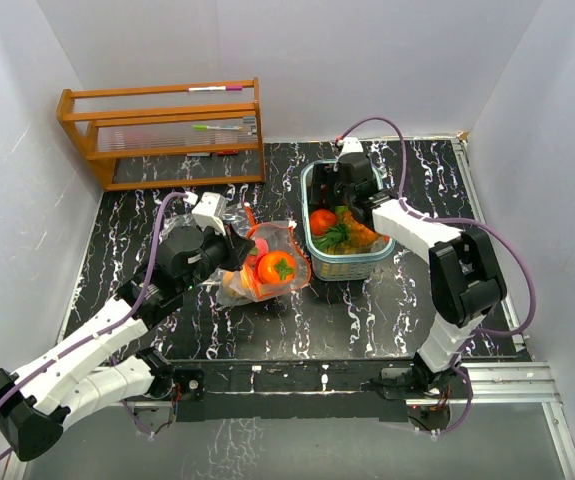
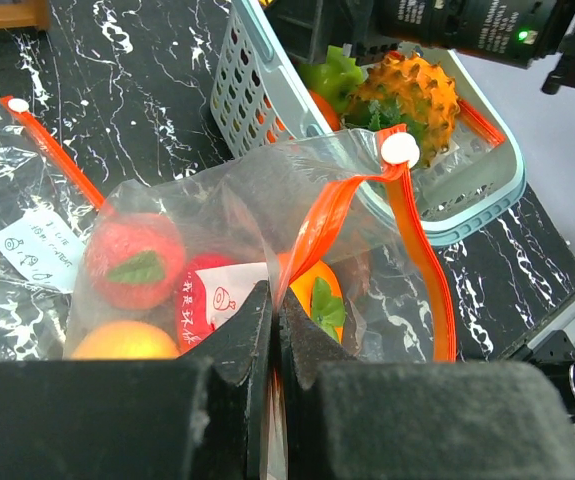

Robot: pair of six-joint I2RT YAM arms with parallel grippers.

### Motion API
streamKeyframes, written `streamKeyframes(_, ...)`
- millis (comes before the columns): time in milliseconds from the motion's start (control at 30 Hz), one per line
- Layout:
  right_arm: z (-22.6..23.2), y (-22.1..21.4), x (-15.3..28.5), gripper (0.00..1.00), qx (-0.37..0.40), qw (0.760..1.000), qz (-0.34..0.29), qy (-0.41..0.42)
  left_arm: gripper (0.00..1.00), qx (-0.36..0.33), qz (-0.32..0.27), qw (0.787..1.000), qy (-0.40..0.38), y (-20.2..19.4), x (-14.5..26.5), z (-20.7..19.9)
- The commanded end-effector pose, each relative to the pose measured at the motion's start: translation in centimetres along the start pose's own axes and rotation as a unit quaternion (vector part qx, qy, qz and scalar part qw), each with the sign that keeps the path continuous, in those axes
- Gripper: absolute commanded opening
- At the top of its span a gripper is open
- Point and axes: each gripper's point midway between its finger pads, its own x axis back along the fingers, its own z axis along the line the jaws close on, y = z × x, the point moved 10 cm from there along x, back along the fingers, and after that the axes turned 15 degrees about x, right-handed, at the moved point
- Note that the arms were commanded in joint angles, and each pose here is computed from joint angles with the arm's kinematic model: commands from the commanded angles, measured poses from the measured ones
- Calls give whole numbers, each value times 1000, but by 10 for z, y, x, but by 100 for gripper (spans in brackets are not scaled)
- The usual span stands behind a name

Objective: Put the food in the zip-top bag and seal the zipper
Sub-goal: Pick up the fake fruit from the bin.

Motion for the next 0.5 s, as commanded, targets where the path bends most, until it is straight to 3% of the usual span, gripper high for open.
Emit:
streamKeyframes(0, 2, -3, -16, 72, 9, 1000, -18, 21, 0, 4, -15, 1000, -17, 7, 7, -5)
streamKeyframes(167, -3, 9, 4, 39, 11, 999, -35, -3, 0, 2, -17, 1000, -16, 9, 7, -6)
streamKeyframes(333, -8, 41, 54, 36, 19, 995, -93, -22, 0, -1, -20, 1000, -15, 13, 7, -9)
streamKeyframes(467, -2, 67, 103, 36, 28, 990, -139, 21, 0, -4, -18, 1000, -6, 13, 3, -8)
